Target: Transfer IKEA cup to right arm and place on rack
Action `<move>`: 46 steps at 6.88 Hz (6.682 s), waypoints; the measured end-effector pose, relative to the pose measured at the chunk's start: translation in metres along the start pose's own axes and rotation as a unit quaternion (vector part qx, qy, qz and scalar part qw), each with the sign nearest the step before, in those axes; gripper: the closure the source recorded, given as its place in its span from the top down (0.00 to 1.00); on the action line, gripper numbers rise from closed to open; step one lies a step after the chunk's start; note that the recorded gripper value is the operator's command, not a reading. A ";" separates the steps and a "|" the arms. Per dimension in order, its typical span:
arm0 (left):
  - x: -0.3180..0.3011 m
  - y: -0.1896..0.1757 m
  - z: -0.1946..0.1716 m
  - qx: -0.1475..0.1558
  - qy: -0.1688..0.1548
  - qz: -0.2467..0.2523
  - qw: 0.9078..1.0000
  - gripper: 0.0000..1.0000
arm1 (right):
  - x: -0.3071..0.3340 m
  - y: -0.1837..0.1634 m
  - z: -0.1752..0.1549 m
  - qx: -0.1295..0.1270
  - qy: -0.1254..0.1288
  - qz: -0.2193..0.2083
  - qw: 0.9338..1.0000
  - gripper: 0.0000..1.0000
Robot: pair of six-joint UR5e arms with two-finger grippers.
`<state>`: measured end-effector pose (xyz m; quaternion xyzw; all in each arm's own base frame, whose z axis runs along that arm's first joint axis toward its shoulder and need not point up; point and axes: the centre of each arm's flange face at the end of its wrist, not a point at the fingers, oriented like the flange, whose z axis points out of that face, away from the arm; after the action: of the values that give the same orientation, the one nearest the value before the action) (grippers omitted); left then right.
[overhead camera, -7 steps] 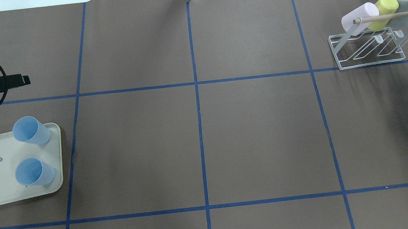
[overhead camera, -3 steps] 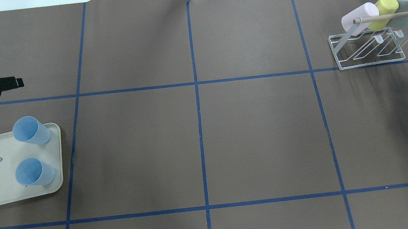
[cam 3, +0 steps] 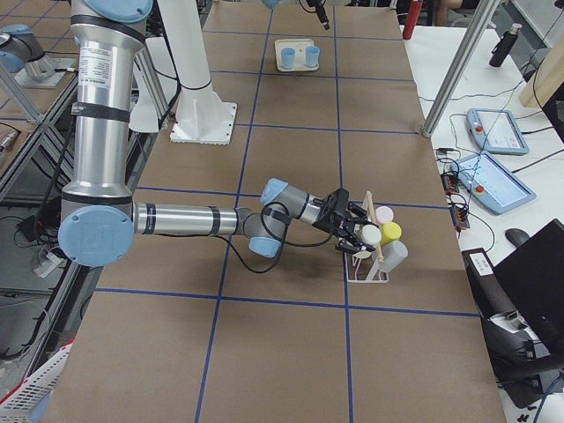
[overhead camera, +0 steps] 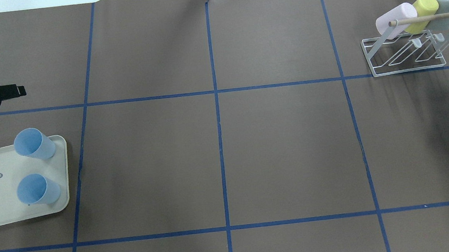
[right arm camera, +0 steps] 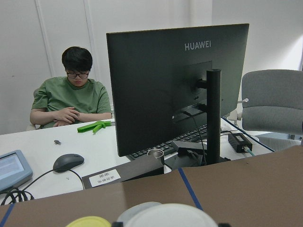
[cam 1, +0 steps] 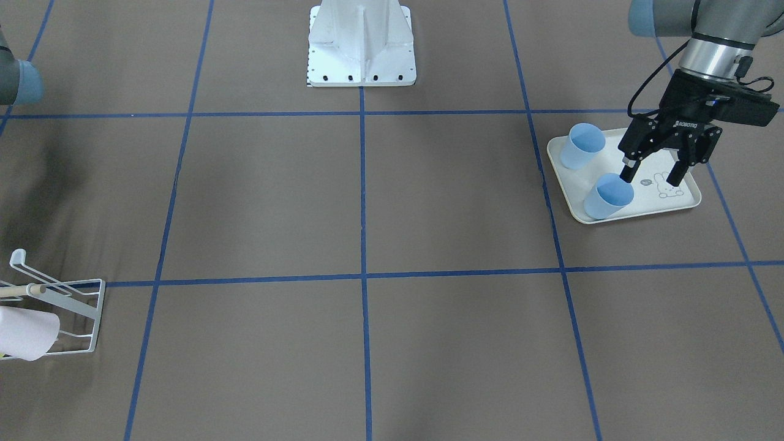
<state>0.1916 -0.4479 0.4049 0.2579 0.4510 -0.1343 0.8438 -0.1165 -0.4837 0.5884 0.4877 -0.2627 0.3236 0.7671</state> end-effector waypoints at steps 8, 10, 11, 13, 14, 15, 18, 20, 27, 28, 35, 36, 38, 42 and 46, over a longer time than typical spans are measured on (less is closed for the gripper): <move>-0.001 0.000 0.001 0.000 -0.001 -0.001 1.000 1.00 | 0.012 0.015 0.007 -0.008 0.007 -0.010 1.000 1.00; 0.000 0.000 0.000 0.000 0.000 -0.001 1.000 1.00 | 0.020 0.019 0.008 -0.003 0.003 -0.017 1.000 1.00; 0.000 0.000 0.000 0.001 0.000 -0.001 1.000 1.00 | 0.027 0.023 0.009 0.000 -0.004 -0.019 1.000 1.00; -0.001 0.000 -0.001 -0.001 0.001 -0.001 1.000 1.00 | 0.027 0.021 0.006 0.009 -0.019 -0.020 1.000 1.00; -0.004 -0.002 -0.004 -0.006 0.003 -0.004 1.000 1.00 | 0.020 0.014 0.001 0.012 -0.029 -0.016 0.999 1.00; -0.011 -0.008 -0.009 -0.015 0.007 -0.007 1.000 1.00 | 0.009 0.005 -0.008 0.010 -0.046 -0.010 0.999 1.00; -0.059 -0.016 -0.017 -0.044 -0.010 0.033 0.998 1.00 | -0.025 -0.026 -0.048 -0.021 -0.081 -0.005 0.996 1.00; -0.095 -0.005 -0.019 -0.085 -0.017 0.048 0.995 1.00 | -0.068 -0.060 -0.084 -0.054 -0.087 -0.011 0.995 1.00; -0.096 0.094 0.005 -0.252 -0.025 -0.072 0.965 1.00 | -0.230 -0.087 -0.103 -0.226 -0.200 0.147 0.942 1.00; -0.077 0.109 0.007 -0.267 -0.023 -0.081 0.960 1.00 | -0.247 -0.084 -0.108 -0.241 -0.209 0.168 0.933 1.00; -0.069 0.142 0.027 -0.299 -0.039 -0.080 0.950 0.94 | -0.266 -0.067 -0.116 -0.265 -0.221 0.183 0.920 1.00; -0.070 0.144 0.030 -0.302 -0.040 -0.079 0.949 0.87 | -0.266 -0.066 -0.116 -0.266 -0.221 0.183 0.920 1.00; -0.070 0.148 0.035 -0.306 -0.042 -0.077 0.948 0.68 | -0.266 -0.064 -0.115 -0.267 -0.221 0.182 0.920 1.00; -0.065 0.152 0.043 -0.312 -0.041 -0.072 0.946 0.12 | -0.266 -0.062 -0.114 -0.269 -0.219 0.180 0.920 1.00; -0.066 0.144 0.031 -0.307 -0.035 -0.078 0.948 0.00 | -0.269 -0.055 -0.110 -0.273 -0.217 0.178 0.920 1.00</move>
<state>0.2425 -0.3460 0.5193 -0.0542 0.4593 -0.0637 0.8844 -0.2409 -0.4650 0.3209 0.2628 -0.5835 0.2563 0.7244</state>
